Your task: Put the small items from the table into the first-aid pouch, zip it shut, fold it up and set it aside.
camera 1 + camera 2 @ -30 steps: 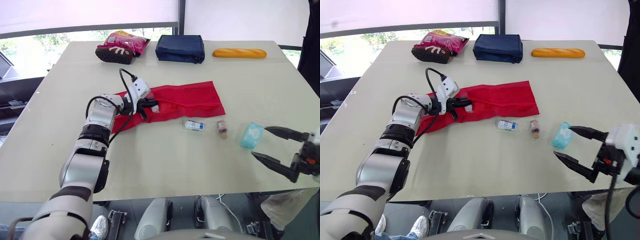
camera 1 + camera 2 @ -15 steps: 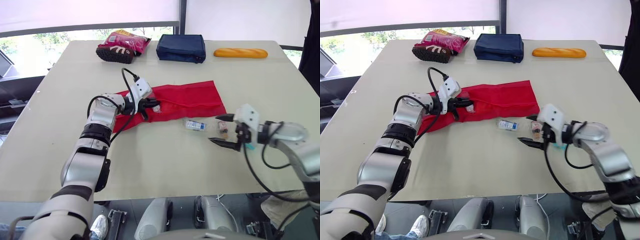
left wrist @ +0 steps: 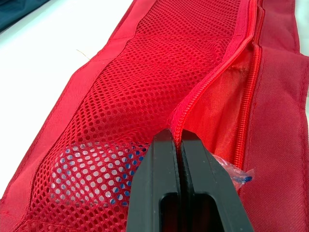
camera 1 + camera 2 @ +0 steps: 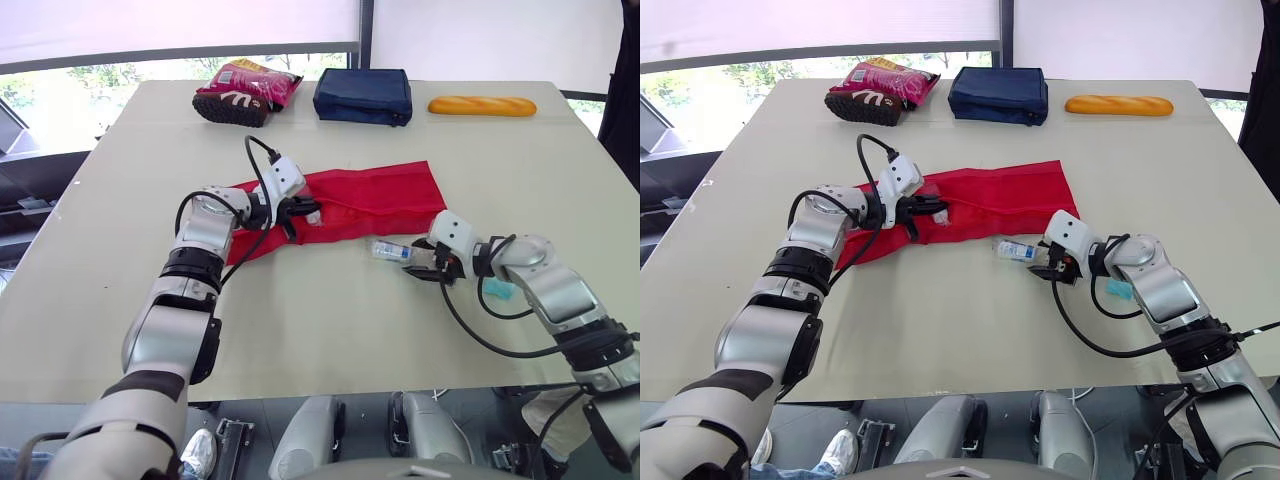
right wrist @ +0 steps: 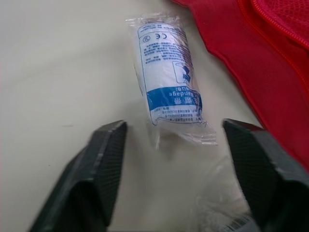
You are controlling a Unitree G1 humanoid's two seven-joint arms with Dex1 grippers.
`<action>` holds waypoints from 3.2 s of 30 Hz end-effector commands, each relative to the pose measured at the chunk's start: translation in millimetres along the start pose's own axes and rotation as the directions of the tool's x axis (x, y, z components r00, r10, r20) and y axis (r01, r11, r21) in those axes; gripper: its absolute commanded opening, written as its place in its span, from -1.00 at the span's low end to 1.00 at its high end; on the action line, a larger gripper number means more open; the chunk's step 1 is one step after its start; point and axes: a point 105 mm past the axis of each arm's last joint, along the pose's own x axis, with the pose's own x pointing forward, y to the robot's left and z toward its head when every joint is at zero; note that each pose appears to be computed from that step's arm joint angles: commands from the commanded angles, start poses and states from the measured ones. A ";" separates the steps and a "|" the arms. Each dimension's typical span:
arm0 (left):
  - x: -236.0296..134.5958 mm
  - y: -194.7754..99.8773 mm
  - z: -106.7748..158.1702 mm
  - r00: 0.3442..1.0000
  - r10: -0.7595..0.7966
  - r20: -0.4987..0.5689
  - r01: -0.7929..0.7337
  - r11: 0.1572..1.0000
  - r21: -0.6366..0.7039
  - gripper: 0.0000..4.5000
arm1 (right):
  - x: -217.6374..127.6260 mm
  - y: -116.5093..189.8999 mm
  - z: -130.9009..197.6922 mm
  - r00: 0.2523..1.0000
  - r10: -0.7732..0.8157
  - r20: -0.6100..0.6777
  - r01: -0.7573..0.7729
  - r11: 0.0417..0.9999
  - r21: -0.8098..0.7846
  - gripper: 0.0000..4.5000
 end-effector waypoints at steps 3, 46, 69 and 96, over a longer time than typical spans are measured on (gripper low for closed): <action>0.1 1.8 16.8 0.999 -0.002 0.043 0.000 0.999 0.049 -1.00 | -7.1 1.2 24.1 0.997 -0.007 0.081 0.008 1.000 -0.022 -0.90; 11.3 -21.0 32.3 0.986 -0.139 0.097 0.136 0.990 0.035 -1.00 | 68.1 -2.2 77.9 0.933 -0.319 0.167 0.278 0.932 0.231 -0.95; 18.1 -34.0 31.6 0.978 -0.182 0.105 0.179 0.983 0.037 -1.00 | 111.1 -15.0 107.1 0.909 -0.353 0.219 0.305 0.925 0.227 -0.40; 24.3 -31.6 27.4 0.983 -0.147 0.113 0.146 0.989 0.020 -1.00 | -75.4 37.8 78.3 0.864 -0.257 0.432 0.232 0.966 0.110 0.19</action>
